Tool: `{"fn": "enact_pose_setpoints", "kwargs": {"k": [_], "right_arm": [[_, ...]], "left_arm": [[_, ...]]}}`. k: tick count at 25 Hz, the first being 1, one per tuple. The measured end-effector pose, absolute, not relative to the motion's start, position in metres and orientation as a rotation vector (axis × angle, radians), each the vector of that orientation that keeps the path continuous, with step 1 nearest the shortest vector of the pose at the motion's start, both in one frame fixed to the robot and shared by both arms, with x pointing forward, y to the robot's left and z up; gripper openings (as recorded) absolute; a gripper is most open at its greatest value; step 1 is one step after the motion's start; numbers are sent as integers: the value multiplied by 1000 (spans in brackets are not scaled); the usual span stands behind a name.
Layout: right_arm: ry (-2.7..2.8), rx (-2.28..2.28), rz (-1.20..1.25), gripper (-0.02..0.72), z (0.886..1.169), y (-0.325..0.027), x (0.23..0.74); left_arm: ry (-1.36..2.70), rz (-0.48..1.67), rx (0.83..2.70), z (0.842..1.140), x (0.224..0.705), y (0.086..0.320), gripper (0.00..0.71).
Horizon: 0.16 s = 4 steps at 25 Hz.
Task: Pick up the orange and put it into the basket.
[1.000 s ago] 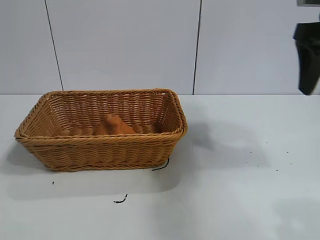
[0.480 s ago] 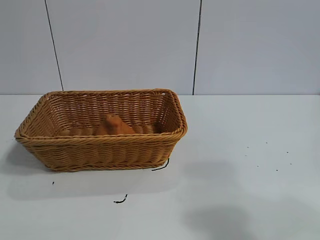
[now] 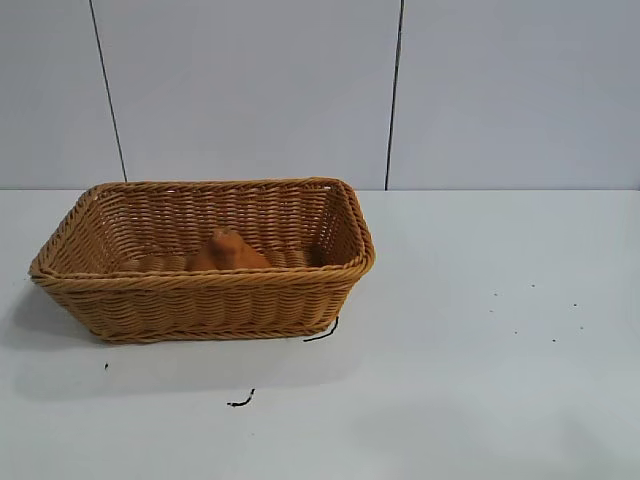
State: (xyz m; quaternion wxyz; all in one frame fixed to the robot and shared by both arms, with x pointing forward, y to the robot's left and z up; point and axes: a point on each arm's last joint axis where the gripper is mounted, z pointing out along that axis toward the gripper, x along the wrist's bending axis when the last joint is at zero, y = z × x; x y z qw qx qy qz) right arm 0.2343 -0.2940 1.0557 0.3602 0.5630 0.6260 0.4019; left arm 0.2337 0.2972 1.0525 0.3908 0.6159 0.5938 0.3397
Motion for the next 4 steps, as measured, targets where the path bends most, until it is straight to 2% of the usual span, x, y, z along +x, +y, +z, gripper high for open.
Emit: {"fn": "enact_pose_setpoints", "kwargs": {"k": [4], "right_arm": [[1614, 1451, 1036, 667, 1056, -294, 234]], "left_arm": [[1509, 863, 1565, 1053, 234, 297, 639]]}}
